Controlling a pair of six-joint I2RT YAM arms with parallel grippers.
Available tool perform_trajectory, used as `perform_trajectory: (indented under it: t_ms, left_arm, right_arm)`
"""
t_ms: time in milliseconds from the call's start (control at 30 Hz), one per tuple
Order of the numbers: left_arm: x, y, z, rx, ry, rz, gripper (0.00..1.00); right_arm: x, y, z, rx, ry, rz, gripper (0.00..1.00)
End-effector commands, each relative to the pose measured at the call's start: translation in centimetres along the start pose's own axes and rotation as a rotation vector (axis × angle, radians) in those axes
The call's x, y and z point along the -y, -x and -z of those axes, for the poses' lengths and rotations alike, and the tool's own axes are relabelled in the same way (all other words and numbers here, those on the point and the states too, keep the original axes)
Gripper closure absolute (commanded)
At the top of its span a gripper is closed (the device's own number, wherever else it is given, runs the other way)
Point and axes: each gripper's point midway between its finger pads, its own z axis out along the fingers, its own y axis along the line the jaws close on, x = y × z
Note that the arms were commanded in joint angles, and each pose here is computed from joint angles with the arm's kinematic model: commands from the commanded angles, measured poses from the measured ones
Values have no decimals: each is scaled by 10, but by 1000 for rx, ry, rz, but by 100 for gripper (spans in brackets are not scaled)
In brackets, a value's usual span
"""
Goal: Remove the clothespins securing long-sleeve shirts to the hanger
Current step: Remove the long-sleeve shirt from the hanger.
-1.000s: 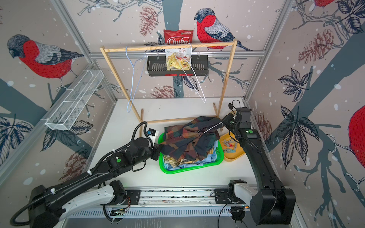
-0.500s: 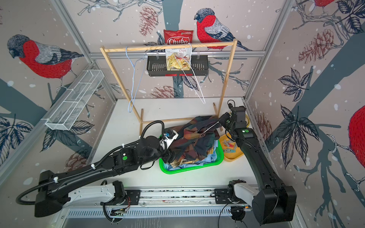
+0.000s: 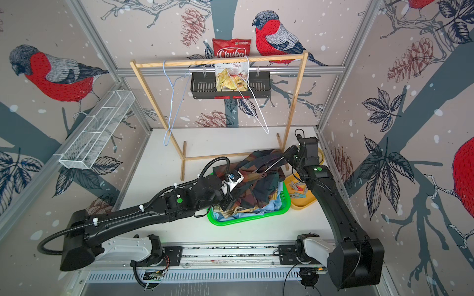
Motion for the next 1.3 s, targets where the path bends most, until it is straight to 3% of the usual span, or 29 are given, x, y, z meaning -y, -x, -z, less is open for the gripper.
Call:
perform_trajectory:
  t_ms: [0, 233, 367, 700, 800, 833, 900, 1000, 1200, 1267]
  left_arm:
    - [11, 20, 4, 71, -36, -7, 100]
    - [54, 20, 11, 76, -124, -39, 100]
    - [69, 4, 13, 42, -161, -41, 100]
    - [33, -49, 10, -17, -23, 98, 100]
    - [30, -41, 13, 3, -8, 58, 100]
    - [33, -35, 15, 9, -16, 30, 91]
    - [40, -20, 24, 45, -29, -27, 60]
    - [55, -3, 41, 122, -76, -104, 31]
    - [45, 11, 42, 171, 32, -172, 3]
    - [30, 13, 35, 177, 133, -163, 2]
  right_arm:
    - [-7, 8, -1, 29, 20, -7, 100]
    - [0, 2, -12, 30, -4, -30, 100]
    - [3, 1, -17, 24, -15, -40, 100]
    - [9, 6, -11, 16, 7, -68, 100]
    - [7, 3, -12, 2, 13, -62, 100]
    - [7, 0, -14, -5, 12, -60, 100]
    - [7, -2, -15, -11, 15, -60, 100]
    - [8, -5, -17, -17, 18, -61, 100]
    - [5, -3, -15, -16, 31, -55, 100]
    - [3, -3, -15, -16, 35, -53, 100]
